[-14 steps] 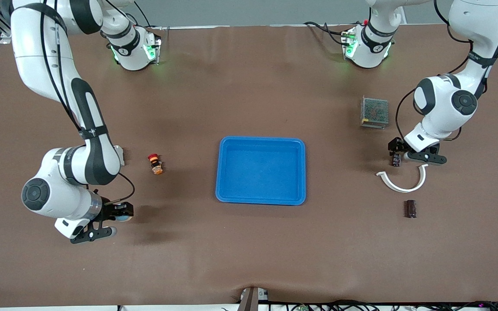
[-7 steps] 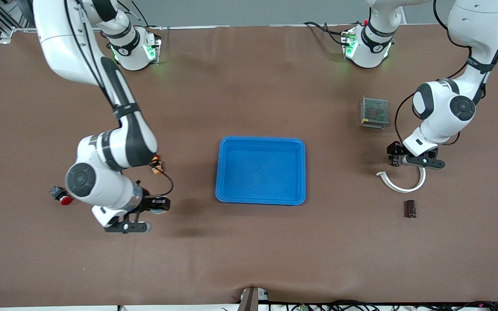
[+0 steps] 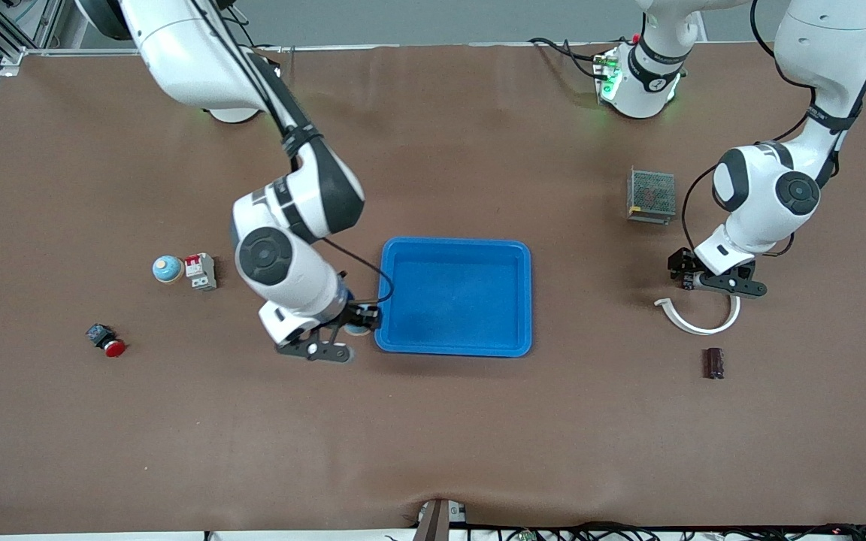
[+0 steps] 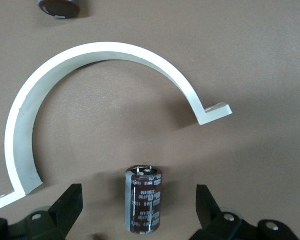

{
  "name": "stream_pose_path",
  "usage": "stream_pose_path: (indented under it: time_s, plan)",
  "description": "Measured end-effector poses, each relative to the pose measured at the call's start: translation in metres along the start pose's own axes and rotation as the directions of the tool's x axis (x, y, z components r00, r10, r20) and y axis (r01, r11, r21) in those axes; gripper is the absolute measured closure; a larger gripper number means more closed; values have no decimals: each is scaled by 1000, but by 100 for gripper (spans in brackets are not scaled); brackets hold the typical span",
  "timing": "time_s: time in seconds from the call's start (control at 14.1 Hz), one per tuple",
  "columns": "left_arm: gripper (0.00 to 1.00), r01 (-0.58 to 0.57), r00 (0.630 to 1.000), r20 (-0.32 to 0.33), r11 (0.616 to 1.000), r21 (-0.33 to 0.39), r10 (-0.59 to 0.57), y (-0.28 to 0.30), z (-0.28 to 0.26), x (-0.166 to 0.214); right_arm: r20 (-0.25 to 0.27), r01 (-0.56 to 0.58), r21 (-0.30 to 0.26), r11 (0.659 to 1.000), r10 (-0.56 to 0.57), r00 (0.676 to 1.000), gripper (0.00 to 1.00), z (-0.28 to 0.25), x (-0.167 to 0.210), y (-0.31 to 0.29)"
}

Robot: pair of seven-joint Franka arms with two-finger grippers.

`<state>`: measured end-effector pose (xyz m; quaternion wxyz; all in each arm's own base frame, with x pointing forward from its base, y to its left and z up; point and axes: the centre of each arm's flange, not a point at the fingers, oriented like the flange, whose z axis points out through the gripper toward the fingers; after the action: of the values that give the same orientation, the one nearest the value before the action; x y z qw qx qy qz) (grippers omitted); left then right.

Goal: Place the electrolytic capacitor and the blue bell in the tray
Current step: 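Carry the bell toward the tray while the left gripper grasps the capacitor, then lower the bell into the blue tray and open the right gripper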

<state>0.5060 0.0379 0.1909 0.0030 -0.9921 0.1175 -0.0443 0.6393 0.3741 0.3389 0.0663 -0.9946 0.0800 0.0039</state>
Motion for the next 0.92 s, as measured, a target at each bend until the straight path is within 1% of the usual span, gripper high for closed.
stream_pose_path:
  time_s: [0.28,0.5,0.64,0.92]
  plan:
    - [0,-9,1000,-5,1000,1,9,4,4,1,-23,-25,-66,998,23,999,36,13,-38,-37]
    - [0,-12,1000,-8,1000,2,12,6,13,0,-13,-45,-93,995,44,999,36,34,-73,-62]
    - [0,-12,1000,-9,1000,2,12,6,15,0,-21,-58,-88,994,56,998,36,45,-94,-77]
    - [0,-12,1000,-11,1000,3,12,6,15,0,-69,-70,-32,997,68,995,36,83,-128,-92]
